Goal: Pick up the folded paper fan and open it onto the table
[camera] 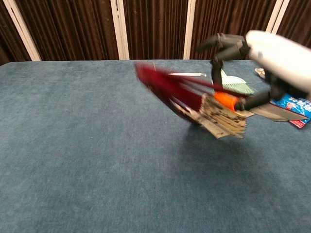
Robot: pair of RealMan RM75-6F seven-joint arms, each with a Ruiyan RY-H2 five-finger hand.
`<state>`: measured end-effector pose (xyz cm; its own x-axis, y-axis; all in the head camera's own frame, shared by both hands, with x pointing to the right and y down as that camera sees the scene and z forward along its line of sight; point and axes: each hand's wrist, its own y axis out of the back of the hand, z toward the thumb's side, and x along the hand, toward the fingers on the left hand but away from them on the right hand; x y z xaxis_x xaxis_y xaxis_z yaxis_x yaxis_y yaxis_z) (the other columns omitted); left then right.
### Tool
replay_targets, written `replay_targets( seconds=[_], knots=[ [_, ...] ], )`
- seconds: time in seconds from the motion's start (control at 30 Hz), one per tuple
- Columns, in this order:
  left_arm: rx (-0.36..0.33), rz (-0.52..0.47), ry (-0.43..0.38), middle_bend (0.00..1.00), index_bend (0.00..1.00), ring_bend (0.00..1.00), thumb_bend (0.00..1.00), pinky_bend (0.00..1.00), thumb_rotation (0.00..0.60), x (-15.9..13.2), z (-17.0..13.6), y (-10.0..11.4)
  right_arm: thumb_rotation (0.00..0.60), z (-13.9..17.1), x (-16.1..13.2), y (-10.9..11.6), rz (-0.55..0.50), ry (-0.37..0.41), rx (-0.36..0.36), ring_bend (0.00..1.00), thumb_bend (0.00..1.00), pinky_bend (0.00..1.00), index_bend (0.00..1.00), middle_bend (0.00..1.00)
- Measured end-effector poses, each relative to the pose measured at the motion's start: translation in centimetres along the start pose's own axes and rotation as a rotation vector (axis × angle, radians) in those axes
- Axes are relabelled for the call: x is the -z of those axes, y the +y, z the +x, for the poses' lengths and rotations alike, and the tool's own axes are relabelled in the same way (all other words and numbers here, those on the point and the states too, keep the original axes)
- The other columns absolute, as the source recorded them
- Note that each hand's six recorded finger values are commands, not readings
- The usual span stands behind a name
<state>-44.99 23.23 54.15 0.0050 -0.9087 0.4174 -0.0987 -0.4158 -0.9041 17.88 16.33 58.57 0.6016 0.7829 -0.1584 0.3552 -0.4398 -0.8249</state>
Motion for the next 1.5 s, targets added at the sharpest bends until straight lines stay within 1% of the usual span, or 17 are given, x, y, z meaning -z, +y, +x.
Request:
replay_targets(
  seconds=[0.1, 0.2, 0.27, 0.37, 0.57, 0.73, 0.87, 1.07, 1.23, 1.37, 1.5],
  knots=[
    [0.009, -0.013, -0.017, 0.02, 0.06, 0.00, 0.31, 0.02, 0.600, -0.3, 0.0, -0.2, 0.600, -1.8, -0.9, 1.9, -0.067, -0.004, -0.075, 0.26, 0.53, 0.22, 0.77, 0.19],
    [0.020, -0.037, -0.041, 0.02, 0.06, 0.00, 0.31, 0.02, 0.600, -0.8, 0.1, -0.5, 0.600, -3.7, -1.6, 4.0, -0.083, -0.010, -0.141, 0.26, 0.54, 0.22, 0.77, 0.19],
    [0.020, -0.055, -0.054, 0.02, 0.06, 0.00, 0.30, 0.02, 0.600, -1.0, 0.2, -0.6, 0.600, -5.1, -2.3, 5.4, -0.079, -0.007, -0.166, 0.26, 0.54, 0.22, 0.77, 0.19],
    [0.015, -0.089, -0.063, 0.02, 0.06, 0.00, 0.30, 0.02, 0.600, -1.3, 0.3, -0.6, 0.600, -7.0, -3.7, 6.6, -0.075, 0.004, -0.192, 0.26, 0.55, 0.22, 0.77, 0.19],
    [0.021, -0.158, -0.099, 0.02, 0.06, 0.00, 0.29, 0.02, 0.600, -2.0, 0.5, -0.9, 0.600, -10.1, -6.2, 7.9, -0.048, 0.021, -0.227, 0.26, 0.55, 0.22, 0.77, 0.19],
    [0.050, -0.220, -0.137, 0.02, 0.06, 0.00, 0.28, 0.02, 0.600, -3.0, 0.9, -1.6, 0.600, -12.4, -8.7, 8.1, -0.012, 0.052, -0.255, 0.26, 0.55, 0.22, 0.77, 0.19],
    [0.079, -0.281, -0.174, 0.03, 0.07, 0.00, 0.28, 0.02, 0.600, -4.2, 2.1, -2.2, 0.600, -14.0, -10.3, 7.3, 0.004, 0.075, -0.275, 0.26, 0.55, 0.22, 0.77, 0.19],
    [0.051, -0.414, -0.224, 0.05, 0.13, 0.00, 0.27, 0.02, 0.600, -6.9, 5.2, -2.8, 0.600, -16.8, -11.1, 5.3, -0.005, 0.076, -0.279, 0.26, 0.55, 0.22, 0.77, 0.19],
    [0.032, -0.479, -0.234, 0.07, 0.19, 0.00, 0.27, 0.03, 0.600, -8.4, 7.1, -3.5, 0.600, -17.6, -12.0, 5.1, -0.023, 0.085, -0.265, 0.26, 0.55, 0.22, 0.77, 0.19],
    [0.040, -0.549, -0.236, 0.08, 0.21, 0.00, 0.27, 0.03, 0.600, -9.7, 8.4, -4.4, 0.600, -17.9, -13.0, 5.2, -0.015, 0.102, -0.252, 0.26, 0.55, 0.22, 0.77, 0.19],
    [0.036, -0.605, -0.238, 0.09, 0.23, 0.00, 0.27, 0.04, 0.600, -10.6, 9.1, -4.9, 0.600, -18.0, -14.1, 5.1, -0.001, 0.115, -0.244, 0.26, 0.56, 0.22, 0.77, 0.19]
  ],
)
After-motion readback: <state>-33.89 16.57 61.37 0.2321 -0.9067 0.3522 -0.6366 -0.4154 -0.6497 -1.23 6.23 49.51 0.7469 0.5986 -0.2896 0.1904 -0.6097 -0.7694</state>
